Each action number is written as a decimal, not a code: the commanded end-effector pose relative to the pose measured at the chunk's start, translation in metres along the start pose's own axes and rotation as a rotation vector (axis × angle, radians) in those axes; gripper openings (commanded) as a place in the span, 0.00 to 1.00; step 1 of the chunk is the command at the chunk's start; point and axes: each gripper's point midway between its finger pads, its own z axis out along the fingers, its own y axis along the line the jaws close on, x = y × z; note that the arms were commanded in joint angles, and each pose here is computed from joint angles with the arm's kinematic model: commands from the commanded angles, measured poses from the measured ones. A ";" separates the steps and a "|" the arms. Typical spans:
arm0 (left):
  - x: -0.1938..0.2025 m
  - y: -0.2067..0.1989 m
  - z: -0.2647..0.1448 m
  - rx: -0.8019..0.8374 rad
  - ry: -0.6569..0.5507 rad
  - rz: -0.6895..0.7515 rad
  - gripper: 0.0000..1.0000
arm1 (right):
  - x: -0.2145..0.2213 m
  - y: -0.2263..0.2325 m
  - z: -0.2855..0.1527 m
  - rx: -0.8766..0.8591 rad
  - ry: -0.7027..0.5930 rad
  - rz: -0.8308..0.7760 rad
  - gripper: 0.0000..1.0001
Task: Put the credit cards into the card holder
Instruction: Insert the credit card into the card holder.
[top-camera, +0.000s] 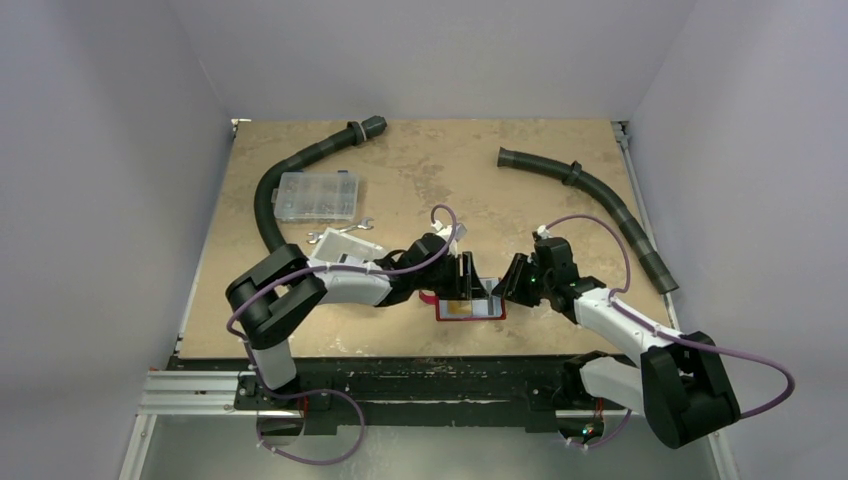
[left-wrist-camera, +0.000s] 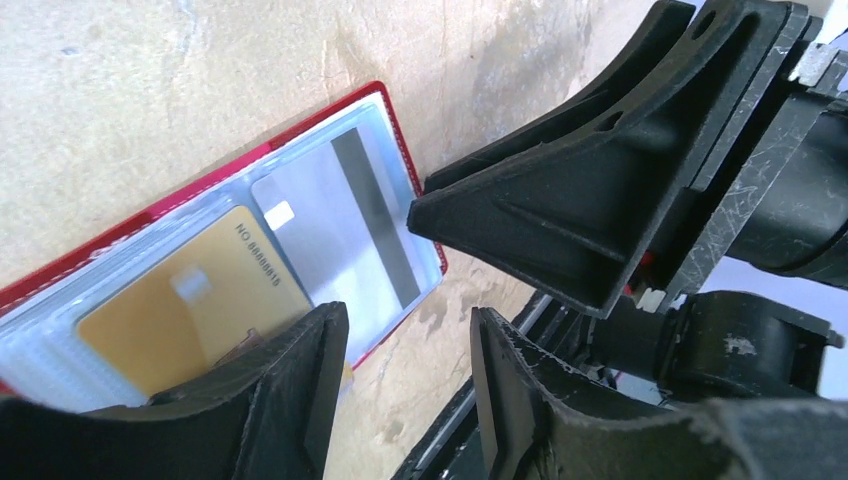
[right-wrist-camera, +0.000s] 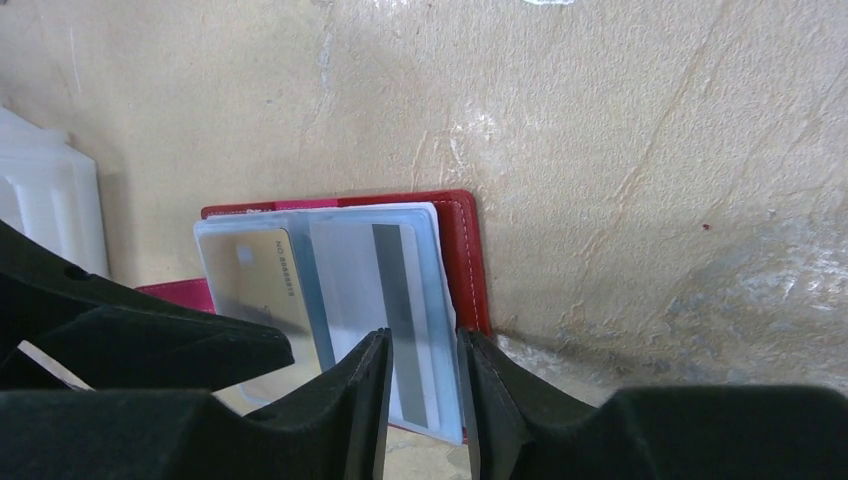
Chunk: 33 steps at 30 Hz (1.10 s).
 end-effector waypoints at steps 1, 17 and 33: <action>-0.012 -0.003 -0.009 -0.045 -0.023 0.094 0.49 | -0.008 0.014 -0.006 -0.049 -0.017 -0.030 0.37; 0.011 0.038 0.005 -0.141 0.030 0.086 0.18 | -0.005 0.000 -0.001 0.020 -0.006 -0.026 0.33; 0.016 0.047 0.001 -0.161 0.030 0.075 0.24 | 0.007 0.005 -0.001 -0.029 0.046 -0.038 0.31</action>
